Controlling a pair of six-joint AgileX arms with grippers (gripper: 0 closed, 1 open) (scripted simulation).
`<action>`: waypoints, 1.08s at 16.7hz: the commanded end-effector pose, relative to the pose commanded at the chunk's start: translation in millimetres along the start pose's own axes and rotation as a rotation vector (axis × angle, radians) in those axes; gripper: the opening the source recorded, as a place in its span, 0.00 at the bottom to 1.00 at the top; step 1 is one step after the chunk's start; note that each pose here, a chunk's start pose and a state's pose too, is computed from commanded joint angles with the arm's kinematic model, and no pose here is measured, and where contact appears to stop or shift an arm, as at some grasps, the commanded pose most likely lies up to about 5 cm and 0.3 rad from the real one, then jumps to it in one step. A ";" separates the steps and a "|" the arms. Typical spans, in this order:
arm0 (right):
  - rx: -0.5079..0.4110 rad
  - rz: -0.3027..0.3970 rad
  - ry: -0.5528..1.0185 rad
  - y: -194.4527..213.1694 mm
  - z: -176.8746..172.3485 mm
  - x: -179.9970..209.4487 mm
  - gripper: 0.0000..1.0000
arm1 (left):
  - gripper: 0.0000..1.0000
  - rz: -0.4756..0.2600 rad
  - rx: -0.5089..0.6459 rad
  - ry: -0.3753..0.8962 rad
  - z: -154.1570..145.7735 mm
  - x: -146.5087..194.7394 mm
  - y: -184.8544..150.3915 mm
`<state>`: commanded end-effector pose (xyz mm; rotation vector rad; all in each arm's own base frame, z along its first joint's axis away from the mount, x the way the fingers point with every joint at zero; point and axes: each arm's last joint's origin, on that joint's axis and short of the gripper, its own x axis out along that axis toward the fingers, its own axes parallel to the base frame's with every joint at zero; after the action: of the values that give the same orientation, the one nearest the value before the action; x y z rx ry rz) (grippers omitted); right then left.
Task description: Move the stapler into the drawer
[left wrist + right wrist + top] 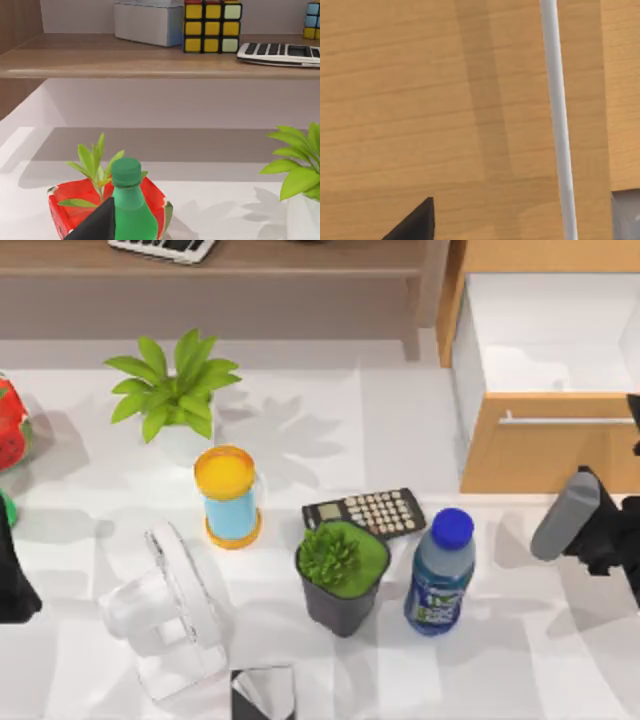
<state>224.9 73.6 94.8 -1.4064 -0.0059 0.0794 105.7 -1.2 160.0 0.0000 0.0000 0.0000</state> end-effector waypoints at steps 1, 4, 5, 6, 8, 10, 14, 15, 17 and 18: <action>-0.050 -0.015 0.018 1.6 -0.9 0.2 1.00 | 1.00 0.000 0.000 0.000 0.0 0.0 0.0; -0.144 -0.043 0.056 4.5 -2.9 2.1 1.00 | 1.00 0.000 0.000 0.000 0.0 0.0 0.0; -0.161 -0.048 0.064 5.0 -3.3 2.7 1.00 | 1.00 0.000 0.000 0.000 0.0 0.0 0.0; -0.163 -0.049 0.065 5.1 -3.3 2.7 1.00 | 1.00 0.000 0.000 0.000 0.0 0.0 0.0; -0.163 -0.049 0.065 5.1 -3.3 2.7 1.00 | 1.00 0.000 0.000 0.000 0.0 0.0 0.0; -0.163 -0.049 0.065 5.1 -3.3 2.7 1.00 | 1.00 0.000 0.000 0.000 0.0 0.0 0.0; -0.163 -0.046 0.065 5.7 -3.4 5.4 1.00 | 1.00 0.000 0.000 0.000 0.0 0.0 0.0; -0.163 -0.049 0.065 5.2 -3.5 8.8 1.00 | 1.00 0.000 0.000 0.000 0.0 0.0 0.0; -0.163 -0.049 0.065 4.6 -4.0 16.9 1.00 | 1.00 0.000 0.000 0.000 0.0 0.0 0.0; -0.163 -0.049 0.065 4.4 -4.3 21.0 1.00 | 1.00 0.000 0.000 0.000 0.0 0.0 0.0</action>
<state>245.8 71.4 88.9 -1.5708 0.0078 -0.0079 105.7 -1.2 160.0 0.0000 0.0000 0.0000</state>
